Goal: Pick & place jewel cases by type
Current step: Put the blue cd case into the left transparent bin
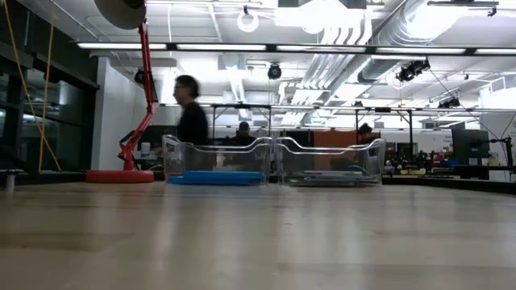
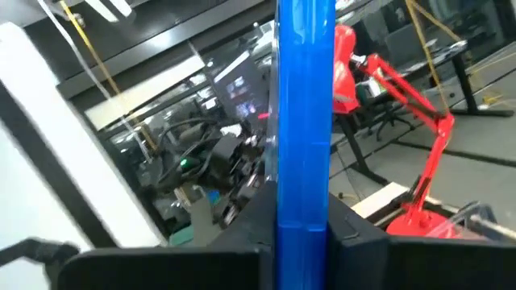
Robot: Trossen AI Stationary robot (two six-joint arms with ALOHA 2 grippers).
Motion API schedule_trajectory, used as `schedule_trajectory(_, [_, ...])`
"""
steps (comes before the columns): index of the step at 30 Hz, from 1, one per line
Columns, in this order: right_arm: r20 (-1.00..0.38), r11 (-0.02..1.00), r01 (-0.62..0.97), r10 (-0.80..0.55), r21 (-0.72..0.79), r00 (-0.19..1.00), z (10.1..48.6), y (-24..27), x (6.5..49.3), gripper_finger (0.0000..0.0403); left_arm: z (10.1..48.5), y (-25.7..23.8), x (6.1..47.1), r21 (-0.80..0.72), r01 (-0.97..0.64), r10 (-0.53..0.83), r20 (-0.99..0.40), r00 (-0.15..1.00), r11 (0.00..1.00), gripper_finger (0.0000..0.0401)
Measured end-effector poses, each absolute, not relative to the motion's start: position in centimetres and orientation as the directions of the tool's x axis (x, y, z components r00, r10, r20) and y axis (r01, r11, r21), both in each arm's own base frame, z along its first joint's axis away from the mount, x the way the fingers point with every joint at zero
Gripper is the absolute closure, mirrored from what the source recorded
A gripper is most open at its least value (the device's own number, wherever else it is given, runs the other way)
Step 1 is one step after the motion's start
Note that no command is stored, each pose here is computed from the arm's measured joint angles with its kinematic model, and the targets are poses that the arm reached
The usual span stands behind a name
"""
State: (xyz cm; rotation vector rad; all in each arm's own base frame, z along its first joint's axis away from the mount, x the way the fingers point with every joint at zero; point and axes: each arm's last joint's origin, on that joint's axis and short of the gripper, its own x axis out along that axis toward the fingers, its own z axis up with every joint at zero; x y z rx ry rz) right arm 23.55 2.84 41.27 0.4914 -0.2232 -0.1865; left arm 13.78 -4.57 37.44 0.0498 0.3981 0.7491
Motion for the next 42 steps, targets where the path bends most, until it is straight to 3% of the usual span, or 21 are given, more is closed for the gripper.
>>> schedule_trajectory(6, [0.147,0.853,0.113,-0.216,0.510,0.965,43.1,-0.3,27.0,0.0384,38.3,-3.5,11.8,0.171,-0.640,0.657,-0.313,0.685,0.749,0.0187])
schedule_trajectory(14, [-0.050,0.804,0.163,-0.165,0.572,0.985,43.0,-6.5,33.3,0.0384,38.8,-2.9,10.6,0.177,-0.613,0.635,-0.312,0.707,0.770,0.0187])
schedule_trajectory(26, [-0.100,0.750,0.167,-0.134,0.640,0.986,42.5,-15.9,38.7,0.0383,38.6,-3.0,10.7,0.214,-0.546,0.585,-0.361,0.726,0.810,0.0187])
schedule_trajectory(34, [-0.226,0.649,0.316,-0.221,0.692,0.949,39.2,-21.3,40.0,0.0383,38.4,-2.9,10.5,0.237,-0.537,0.586,-0.375,0.719,0.810,0.0187])
schedule_trajectory(42, [-0.401,0.444,0.469,-0.243,0.764,0.883,33.1,-25.1,41.2,0.0383,38.3,-3.0,10.5,0.244,-0.497,0.553,-0.408,0.726,0.833,0.0187])
